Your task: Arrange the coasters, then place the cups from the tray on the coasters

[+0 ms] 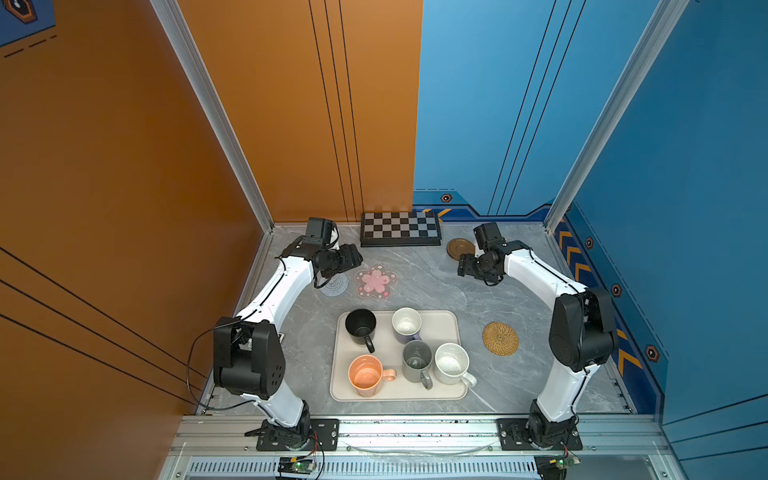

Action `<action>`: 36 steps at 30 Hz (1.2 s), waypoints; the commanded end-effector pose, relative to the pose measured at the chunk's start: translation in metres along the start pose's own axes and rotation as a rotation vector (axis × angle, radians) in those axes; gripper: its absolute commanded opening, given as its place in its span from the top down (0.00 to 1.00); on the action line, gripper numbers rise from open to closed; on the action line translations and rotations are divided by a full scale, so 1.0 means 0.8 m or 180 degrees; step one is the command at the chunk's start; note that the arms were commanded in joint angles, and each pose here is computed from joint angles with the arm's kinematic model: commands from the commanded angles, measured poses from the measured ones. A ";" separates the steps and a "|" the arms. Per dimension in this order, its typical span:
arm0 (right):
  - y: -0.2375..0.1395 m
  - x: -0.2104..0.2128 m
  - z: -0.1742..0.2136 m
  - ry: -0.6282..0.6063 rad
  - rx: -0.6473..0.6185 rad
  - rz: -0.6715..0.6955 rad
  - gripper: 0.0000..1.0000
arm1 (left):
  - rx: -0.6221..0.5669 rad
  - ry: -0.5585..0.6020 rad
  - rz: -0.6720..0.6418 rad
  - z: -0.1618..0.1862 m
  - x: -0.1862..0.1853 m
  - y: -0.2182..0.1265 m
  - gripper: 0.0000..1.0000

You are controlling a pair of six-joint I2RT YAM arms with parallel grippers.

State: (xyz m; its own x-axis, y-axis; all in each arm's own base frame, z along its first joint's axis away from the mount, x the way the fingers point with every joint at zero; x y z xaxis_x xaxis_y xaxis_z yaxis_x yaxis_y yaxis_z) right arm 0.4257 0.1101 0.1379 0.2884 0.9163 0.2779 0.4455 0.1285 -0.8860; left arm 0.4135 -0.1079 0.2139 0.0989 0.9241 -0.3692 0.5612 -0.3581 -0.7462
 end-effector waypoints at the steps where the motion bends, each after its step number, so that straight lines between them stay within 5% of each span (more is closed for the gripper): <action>1: -0.012 -0.004 -0.012 -0.0006 -0.0120 -0.0044 0.21 | 0.0030 0.0128 -0.0013 -0.006 -0.014 0.007 0.24; 25: 0.039 0.022 -0.107 0.0195 -0.0572 -0.0321 0.26 | 0.0394 0.0298 0.0258 0.010 -0.107 0.098 0.28; 29: 0.070 0.029 -0.111 0.0177 -0.0547 -0.0324 0.36 | 0.0428 0.0307 0.0303 0.009 -0.113 0.109 0.29; 36: 0.107 0.032 -0.125 0.0233 -0.0612 -0.0283 0.72 | 0.0510 0.0308 0.0371 0.010 -0.116 0.129 0.30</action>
State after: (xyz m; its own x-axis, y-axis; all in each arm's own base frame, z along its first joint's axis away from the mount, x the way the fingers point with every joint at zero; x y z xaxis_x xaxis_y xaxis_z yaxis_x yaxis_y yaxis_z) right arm 0.5410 0.1036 0.0990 0.3044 0.8811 0.3620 0.5837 0.1278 -0.8018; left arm 0.4539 -0.2234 0.1678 0.2272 0.8959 -0.3818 0.4284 -0.4440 -0.7870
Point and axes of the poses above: each gripper's point midway between its finger pads, its own y axis out along the fingers, its own x axis along the line the jaws close on, z = x × y, the point moved 3 cm from there along -y, back along the fingers, and after that the axes turned 11 degrees about y, right-handed, at the moved point
